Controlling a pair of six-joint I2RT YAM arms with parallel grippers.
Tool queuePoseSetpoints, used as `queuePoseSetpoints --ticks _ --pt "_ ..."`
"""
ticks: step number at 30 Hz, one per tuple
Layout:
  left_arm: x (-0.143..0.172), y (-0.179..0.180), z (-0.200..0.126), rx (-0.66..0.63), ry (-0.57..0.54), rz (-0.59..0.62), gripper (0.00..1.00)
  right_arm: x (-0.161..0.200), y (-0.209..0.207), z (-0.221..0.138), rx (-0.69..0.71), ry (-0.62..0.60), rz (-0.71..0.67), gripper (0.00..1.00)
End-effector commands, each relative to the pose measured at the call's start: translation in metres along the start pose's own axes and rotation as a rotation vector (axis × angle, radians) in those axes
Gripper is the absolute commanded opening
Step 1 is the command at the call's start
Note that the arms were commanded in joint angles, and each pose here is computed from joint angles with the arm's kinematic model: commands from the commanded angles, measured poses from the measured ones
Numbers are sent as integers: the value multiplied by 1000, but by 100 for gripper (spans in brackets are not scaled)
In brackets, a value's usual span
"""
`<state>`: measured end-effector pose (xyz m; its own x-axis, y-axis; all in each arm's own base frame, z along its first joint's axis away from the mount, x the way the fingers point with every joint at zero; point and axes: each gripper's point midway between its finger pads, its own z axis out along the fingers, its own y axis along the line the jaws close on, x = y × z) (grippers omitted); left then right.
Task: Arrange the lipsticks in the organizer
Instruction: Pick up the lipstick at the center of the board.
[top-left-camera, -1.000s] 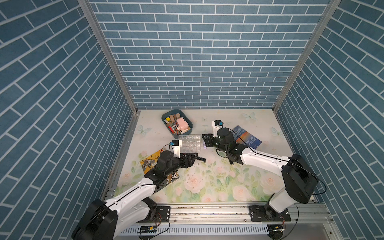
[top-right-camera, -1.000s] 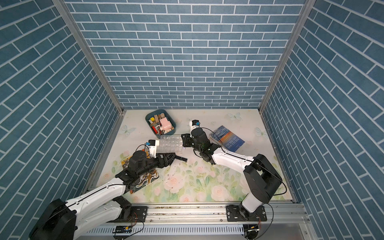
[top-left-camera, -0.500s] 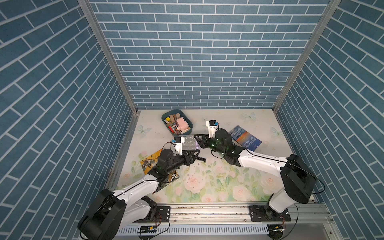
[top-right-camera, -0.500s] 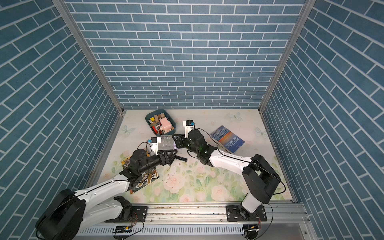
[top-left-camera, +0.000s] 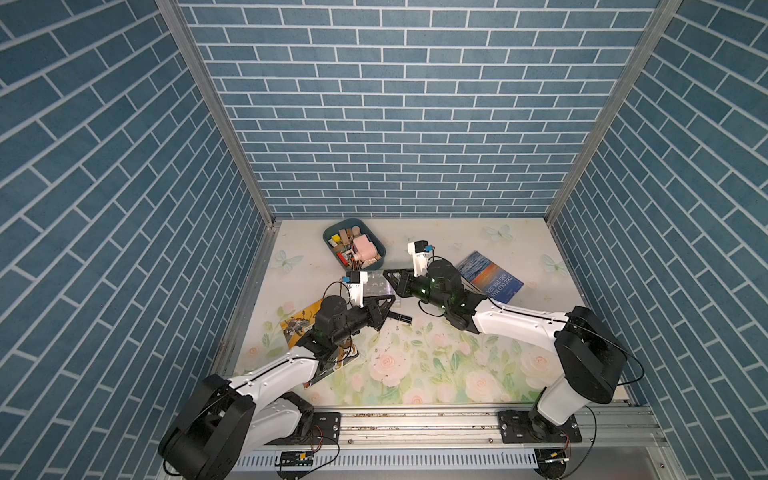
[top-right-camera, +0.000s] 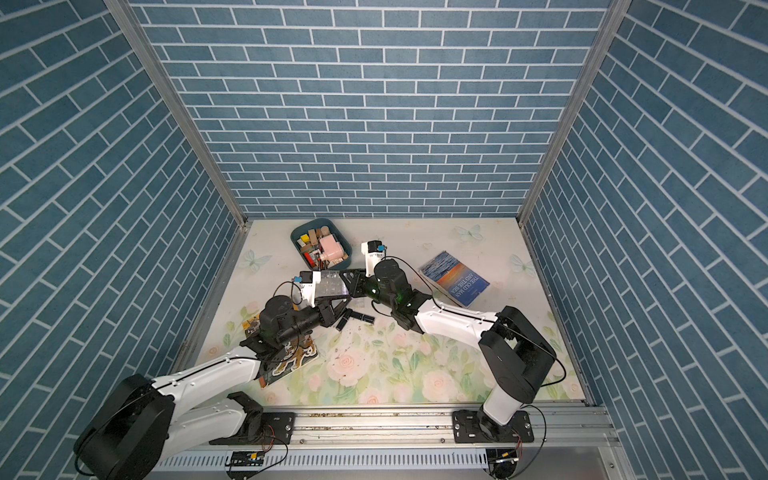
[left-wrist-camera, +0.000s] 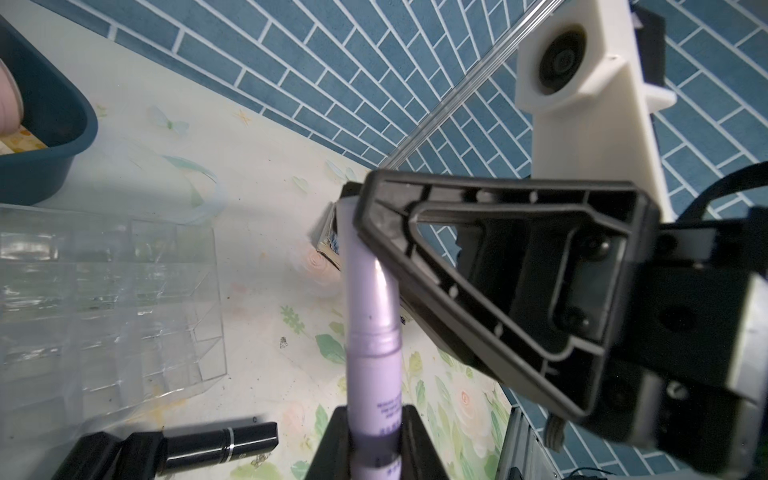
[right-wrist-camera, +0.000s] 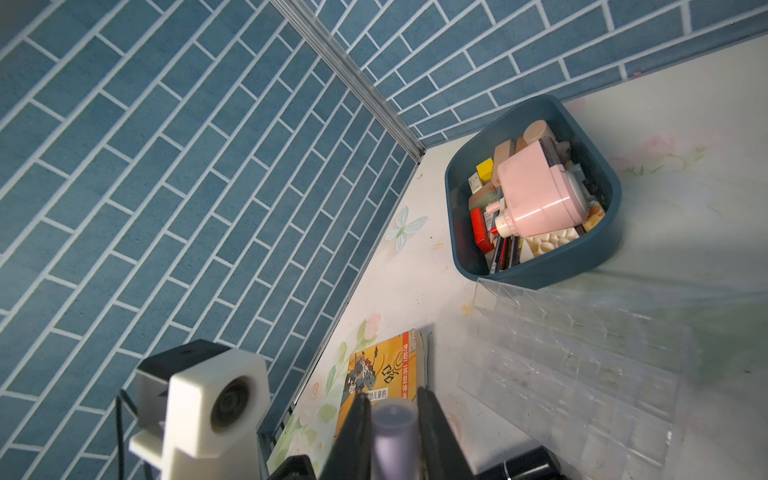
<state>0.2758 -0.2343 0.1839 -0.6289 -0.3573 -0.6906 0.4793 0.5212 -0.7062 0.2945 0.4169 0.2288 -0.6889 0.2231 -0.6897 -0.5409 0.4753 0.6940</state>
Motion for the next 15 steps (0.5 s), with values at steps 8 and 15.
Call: queuePoseSetpoints --ticks 8,15 --pt "-21 -11 -1 2 -64 148 12 -2 19 4 -58 10 22 20" --pt "-28 9 -9 -99 -150 289 1 -10 14 -7 -74 118 55 51"
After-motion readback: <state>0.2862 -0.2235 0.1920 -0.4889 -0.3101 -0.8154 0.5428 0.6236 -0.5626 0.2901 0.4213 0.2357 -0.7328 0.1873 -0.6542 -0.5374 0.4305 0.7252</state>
